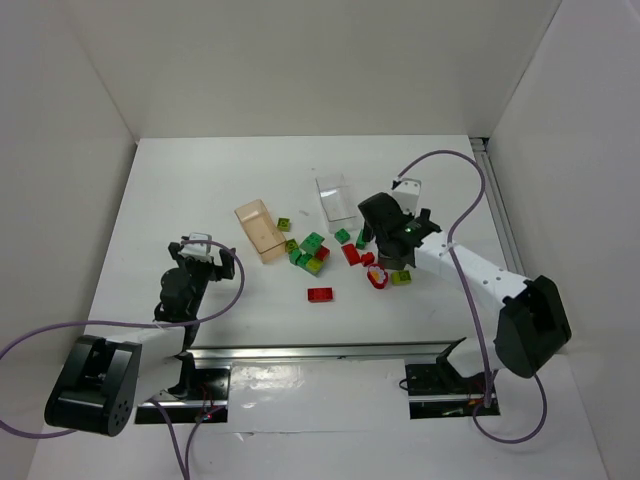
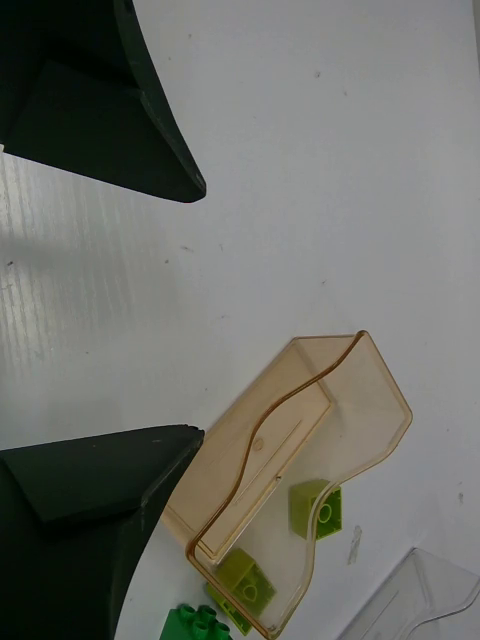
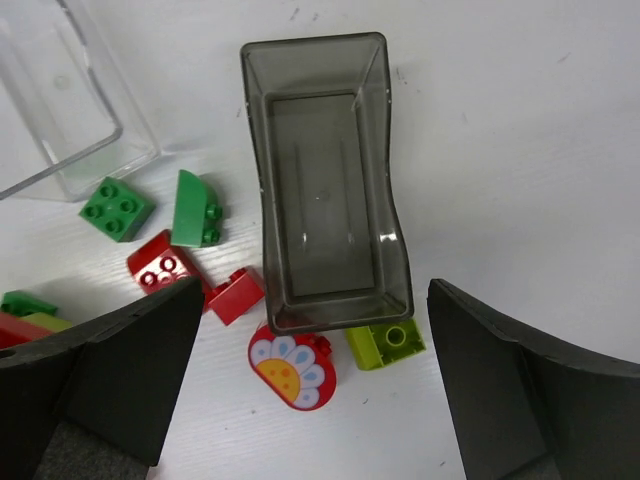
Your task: Sort the legos into containers by color
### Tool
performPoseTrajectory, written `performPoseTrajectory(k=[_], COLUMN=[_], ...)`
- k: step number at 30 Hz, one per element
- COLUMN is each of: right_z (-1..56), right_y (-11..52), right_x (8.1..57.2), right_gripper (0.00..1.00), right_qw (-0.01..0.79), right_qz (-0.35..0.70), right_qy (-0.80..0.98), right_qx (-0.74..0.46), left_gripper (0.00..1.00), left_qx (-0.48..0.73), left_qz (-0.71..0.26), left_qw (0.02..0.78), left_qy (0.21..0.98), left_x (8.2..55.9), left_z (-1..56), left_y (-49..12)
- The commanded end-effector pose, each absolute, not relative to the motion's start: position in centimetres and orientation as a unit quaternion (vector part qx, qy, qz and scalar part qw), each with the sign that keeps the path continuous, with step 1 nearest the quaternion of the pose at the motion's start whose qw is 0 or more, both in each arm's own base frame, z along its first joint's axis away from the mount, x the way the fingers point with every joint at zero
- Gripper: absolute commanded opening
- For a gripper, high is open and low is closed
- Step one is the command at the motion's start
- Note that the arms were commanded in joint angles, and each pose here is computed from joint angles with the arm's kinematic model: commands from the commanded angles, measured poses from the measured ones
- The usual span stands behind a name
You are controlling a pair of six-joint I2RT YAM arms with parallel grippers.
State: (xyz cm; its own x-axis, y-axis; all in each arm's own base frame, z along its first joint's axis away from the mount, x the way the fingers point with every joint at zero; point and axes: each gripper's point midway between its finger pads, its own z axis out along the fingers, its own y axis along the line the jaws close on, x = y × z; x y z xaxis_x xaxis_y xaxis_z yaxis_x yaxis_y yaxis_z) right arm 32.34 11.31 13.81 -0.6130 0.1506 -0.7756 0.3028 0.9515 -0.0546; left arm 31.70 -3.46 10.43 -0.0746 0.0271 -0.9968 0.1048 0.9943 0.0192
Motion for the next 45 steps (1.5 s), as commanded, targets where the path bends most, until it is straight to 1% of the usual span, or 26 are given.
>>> performPoseTrajectory(k=[1, 4, 7, 11, 12, 15, 18, 19, 20, 21, 22, 23, 25, 27, 28, 29, 30, 31, 33, 34, 35, 36, 37, 38, 40, 45], right_z=[17.1, 18.2, 18.5, 17.1, 15.9, 15.4, 14.0, 13.3, 12.3, 12.0, 12.0, 11.3, 10.8, 10.1, 9.6, 8.9, 8.6, 8.5, 7.4, 7.1, 6.9, 6.2, 5.8, 6.0, 5.4, 4.4], right_y=[12.7, 13.3, 14.2, 15.9, 16.6, 18.7, 20.7, 21.2, 22.1, 22.9, 23.7, 24.9, 25.9, 27.1, 27.3, 27.8, 28.3, 28.8, 29.6, 29.8, 29.9, 30.3, 30.4, 31.1, 31.4, 31.7], right_x=[32.7, 32.4, 31.5, 28.9, 27.9, 25.6, 23.7, 23.3, 22.5, 22.4, 22.2, 21.6, 21.6, 22.0, 22.1, 22.3, 22.2, 22.5, 22.3, 22.4, 22.6, 22.5, 22.6, 22.6, 22.9, 22.8], right_gripper=[1.0, 1.0, 1.0, 1.0, 1.0, 0.99, 0.98, 0.98, 0.98, 0.98, 0.98, 0.98, 0.99, 1.0, 1.0, 1.0, 1.0, 1.0, 1.0, 1.0, 1.0, 1.0, 1.0, 1.0, 1.0, 1.0], right_qw=[0.472, 0.487, 0.48, 0.451, 0.438, 0.428, 0.42, 0.414, 0.399, 0.398, 0.396, 0.384, 0.38, 0.368, 0.365, 0.359, 0.351, 0.352, 0.339, 0.335, 0.336, 0.33, 0.329, 0.327, 0.324, 0.319], right_qz=[-0.025, 0.009, 0.044, 0.081, 0.097, 0.14, 0.164, 0.165, 0.163, 0.167, 0.171, 0.168, 0.165, 0.161, 0.16, 0.158, 0.17, 0.176, 0.175, 0.173, 0.168, 0.162, 0.16, 0.17, 0.166, 0.151], right_qy=[0.871, 0.866, 0.871, 0.888, 0.894, 0.893, 0.891, 0.893, 0.899, 0.898, 0.898, 0.901, 0.904, 0.912, 0.913, 0.917, 0.919, 0.918, 0.923, 0.925, 0.925, 0.928, 0.929, 0.928, 0.93, 0.933], right_qx=[0.133, 0.118, 0.095, 0.036, 0.02, -0.015, -0.047, -0.057, -0.073, -0.082, -0.091, -0.11, -0.109, -0.088, -0.085, -0.077, -0.064, -0.055, -0.052, -0.048, -0.047, -0.053, -0.054, -0.056, -0.057, -0.067], left_gripper=[1.0, 1.0, 1.0, 1.0, 1.0, 1.0, 1.0, 1.0, 1.0, 1.0, 1.0, 1.0, 1.0, 1.0, 1.0, 1.0, 1.0, 1.0, 1.0, 1.0, 1.0, 1.0, 1.0, 1.0, 1.0, 1.0], left_qx=[0.041, 0.041, 0.041, 0.041, 0.041, 0.041, 0.08, 0.084, 0.052, 0.048, 0.052, 0.031, -0.018, -0.034, -0.03, -0.026, -0.034, -0.062, -0.169, -0.255, -0.275, -0.279, -0.216, -0.191, -0.186, -0.2], left_qz=[-0.032, -0.032, -0.032, -0.032, -0.032, -0.032, -0.04, -0.044, -0.048, -0.05, -0.055, -0.052, -0.095, -0.125, -0.126, -0.111, -0.074, -0.052, 0.004, 0.043, 0.056, 0.057, 0.044, 0.03, -0.003, -0.029], left_qw=[0.683, 0.683, 0.683, 0.683, 0.683, 0.683, 0.653, 0.672, 0.615, 0.604, 0.621, 0.616, 0.609, 0.61, 0.598, 0.595, 0.597, 0.597, 0.579, 0.579, 0.579, 0.586, 0.595, 0.6, 0.607, 0.601], left_qy=[0.728, 0.728, 0.728, 0.728, 0.728, 0.728, 0.752, 0.734, 0.785, 0.794, 0.78, 0.785, 0.787, 0.782, 0.791, 0.796, 0.798, 0.798, 0.798, 0.773, 0.765, 0.758, 0.773, 0.776, 0.772, 0.773], left_x=[30.9, 30.9, 30.9, 30.9, 30.9, 30.9, 31.4, 33.1, 32.6, 32.9, 34.1, 34.3, 34.1, 33.6, 33.2, 33.0, 33.0, 33.0, 31.7, 30.8, 29.9, 29.5, 29.8, 29.8, 29.6, 29.5], left_z=[10.0, 10.0, 10.0, 10.0, 10.0, 10.0, 9.7, 13.9, 12.0, 13.0, 17.1, 18.0, 20.6, 22.7, 23.8, 24.3, 24.9, 25.3, 25.3, 25.7, 25.8, 26.3, 26.7, 26.9, 27.5, 27.5], left_y=[-3.3, -3.3, -3.3, -3.3, -3.3, -3.3, -4.3, -4.9, -4.7, -4.8, -5.4, -5.0, -5.7, -6.3, -6.6, -6.2, -4.9, -3.7, -0.3, 2.2, 3.0, 3.2, 2.0, 1.3, 0.3, -0.3])
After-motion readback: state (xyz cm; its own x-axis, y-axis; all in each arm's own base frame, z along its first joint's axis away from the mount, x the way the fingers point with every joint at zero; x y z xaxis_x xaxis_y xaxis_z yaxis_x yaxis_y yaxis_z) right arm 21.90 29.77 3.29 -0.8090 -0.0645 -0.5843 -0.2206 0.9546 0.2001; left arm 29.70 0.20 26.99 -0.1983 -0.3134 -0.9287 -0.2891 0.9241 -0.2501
